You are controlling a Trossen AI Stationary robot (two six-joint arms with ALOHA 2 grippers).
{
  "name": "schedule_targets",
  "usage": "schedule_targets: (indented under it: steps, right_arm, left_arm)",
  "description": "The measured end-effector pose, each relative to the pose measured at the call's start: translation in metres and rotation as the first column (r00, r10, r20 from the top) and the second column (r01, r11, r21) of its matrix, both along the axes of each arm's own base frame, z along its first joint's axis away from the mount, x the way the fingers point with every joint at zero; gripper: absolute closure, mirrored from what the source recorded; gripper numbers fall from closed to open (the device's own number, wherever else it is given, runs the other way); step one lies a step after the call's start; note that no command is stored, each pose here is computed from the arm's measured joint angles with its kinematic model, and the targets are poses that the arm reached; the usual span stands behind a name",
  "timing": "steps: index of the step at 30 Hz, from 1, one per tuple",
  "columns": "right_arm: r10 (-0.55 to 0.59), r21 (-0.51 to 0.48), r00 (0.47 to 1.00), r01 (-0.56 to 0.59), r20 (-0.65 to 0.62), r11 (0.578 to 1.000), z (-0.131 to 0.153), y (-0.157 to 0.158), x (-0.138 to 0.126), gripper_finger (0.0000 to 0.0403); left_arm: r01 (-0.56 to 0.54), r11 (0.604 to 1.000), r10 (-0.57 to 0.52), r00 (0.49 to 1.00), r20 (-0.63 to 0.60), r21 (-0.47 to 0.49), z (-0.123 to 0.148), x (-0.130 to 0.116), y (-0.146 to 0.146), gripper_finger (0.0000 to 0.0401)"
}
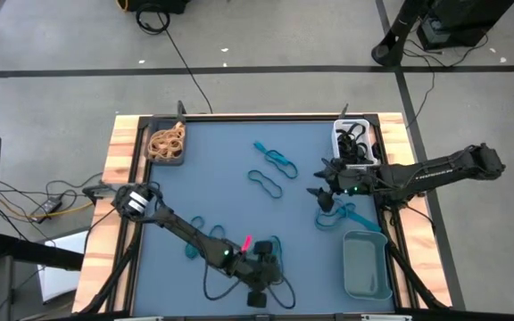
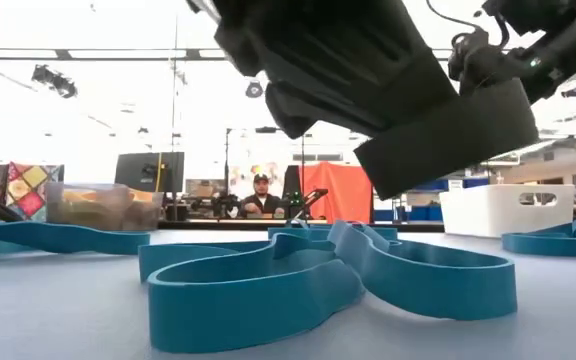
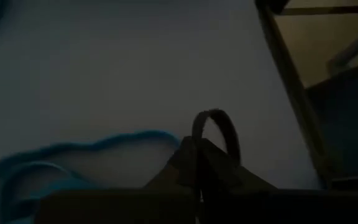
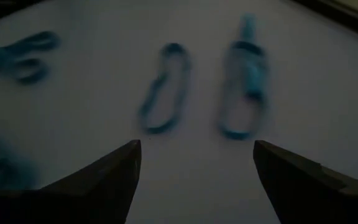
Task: Sort rubber bands into baskets
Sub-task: Put the black rubber band into the white bin
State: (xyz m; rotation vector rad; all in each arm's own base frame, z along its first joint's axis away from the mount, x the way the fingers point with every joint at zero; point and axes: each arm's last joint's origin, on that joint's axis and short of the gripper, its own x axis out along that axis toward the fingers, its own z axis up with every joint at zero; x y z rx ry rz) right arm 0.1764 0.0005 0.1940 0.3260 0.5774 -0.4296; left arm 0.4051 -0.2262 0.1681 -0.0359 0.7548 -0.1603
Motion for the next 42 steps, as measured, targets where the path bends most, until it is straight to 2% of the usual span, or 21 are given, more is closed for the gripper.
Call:
schedule_targets:
  steps: [4, 9, 14, 17, 23, 36, 42]
  right_arm:
    - [0.197, 0.0, 0.979, -0.197, 0.048, 0.98, 0.002, 0.019, 0.009, 0.0083]
    - [0.492, 0.011, 0.868, -0.493, 0.066, 0.87, -0.002, 0.047, 0.015, 0.0086]
    - [0.608, 0.01, 0.793, -0.609, 0.042, 0.793, -0.012, 0.072, 0.018, 0.0097]
    - [0.613, -0.005, 0.79, -0.613, 0.01, 0.79, -0.019, 0.083, 0.019, 0.0103]
    - [0.544, -0.072, 0.839, -0.544, -0.017, 0.836, -0.028, 0.09, 0.023, 0.0117]
    - [0.607, -0.069, 0.794, -0.604, 0.032, 0.794, -0.028, 0.095, 0.028, 0.016]
    - [0.601, -0.066, 0.799, -0.598, 0.038, 0.799, -0.027, 0.095, 0.028, 0.0179]
  left_arm:
    - [-0.03, 0.999, 0.029, 0.999, 0.03, 0.015, 0.007, 0.009, 0.017, 0.0391]
    - [-0.08, 0.997, 0.082, 0.99, 0.115, -0.016, 0.014, 0.025, 0.037, 0.039]
    - [-0.134, 0.989, 0.142, 0.974, 0.174, -0.054, 0.02, 0.038, 0.06, 0.0389]
    - [-0.182, 0.98, 0.193, 0.966, 0.169, -0.081, 0.02, 0.043, 0.073, 0.0389]
    - [-0.255, 0.958, 0.274, 0.949, 0.155, -0.131, 0.02, 0.049, 0.093, 0.0389]
    - [-0.315, 0.937, 0.334, 0.934, 0.129, -0.15, 0.018, 0.053, 0.112, 0.0389]
    - [-0.317, 0.936, 0.338, 0.931, 0.136, -0.155, 0.019, 0.054, 0.113, 0.0389]
